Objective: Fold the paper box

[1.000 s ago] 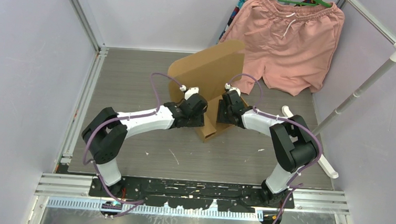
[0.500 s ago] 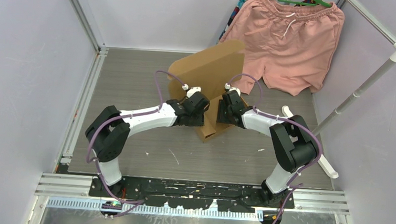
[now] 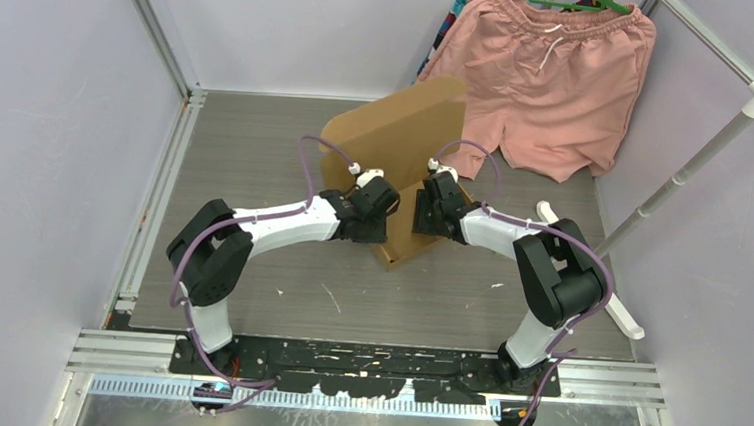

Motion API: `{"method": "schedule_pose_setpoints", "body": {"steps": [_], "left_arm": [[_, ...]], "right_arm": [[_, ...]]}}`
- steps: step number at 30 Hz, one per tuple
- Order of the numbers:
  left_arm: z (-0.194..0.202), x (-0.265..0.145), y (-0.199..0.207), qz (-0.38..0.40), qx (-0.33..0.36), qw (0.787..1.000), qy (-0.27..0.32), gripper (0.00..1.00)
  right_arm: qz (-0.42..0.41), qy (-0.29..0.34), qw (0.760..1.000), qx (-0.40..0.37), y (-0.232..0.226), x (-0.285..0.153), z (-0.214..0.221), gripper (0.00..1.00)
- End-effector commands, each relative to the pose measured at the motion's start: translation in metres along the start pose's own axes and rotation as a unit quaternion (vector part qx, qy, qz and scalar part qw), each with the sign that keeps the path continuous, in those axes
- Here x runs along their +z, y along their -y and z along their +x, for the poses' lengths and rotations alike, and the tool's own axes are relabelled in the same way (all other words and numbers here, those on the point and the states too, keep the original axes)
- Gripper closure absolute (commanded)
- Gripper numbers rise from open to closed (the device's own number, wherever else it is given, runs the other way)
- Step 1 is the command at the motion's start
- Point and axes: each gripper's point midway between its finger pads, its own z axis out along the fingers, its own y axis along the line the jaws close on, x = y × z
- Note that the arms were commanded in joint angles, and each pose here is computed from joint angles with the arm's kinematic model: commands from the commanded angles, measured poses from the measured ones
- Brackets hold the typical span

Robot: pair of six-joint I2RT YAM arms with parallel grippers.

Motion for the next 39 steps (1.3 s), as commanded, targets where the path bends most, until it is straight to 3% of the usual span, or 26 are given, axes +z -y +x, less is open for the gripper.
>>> {"method": "schedule_pose_setpoints", "body": {"steps": [1, 15, 30, 39], "left_arm": [[0.057, 0.014, -0.017, -0.02, 0.036, 0.994, -0.099, 0.98], [0.057, 0.006, -0.031, -0.044, 0.067, 0.99, -0.116, 1.0], [0.029, -0.027, -0.081, -0.092, 0.151, 0.974, -0.144, 1.0], [0.014, -0.032, -0.094, -0.144, 0.176, 0.964, -0.14, 0.98]], "right_arm": [[-0.006, -0.077, 0.997, 0.0, 0.004, 0.004, 0.047, 0.57], [-0.018, -0.066, 0.998, 0.001, -0.002, -0.011, 0.037, 0.56], [-0.077, 0.063, 0.995, -0.027, -0.029, -0.126, -0.048, 0.46], [-0.04, 0.031, 0.998, -0.041, -0.014, -0.138, -0.038, 0.46]]}}
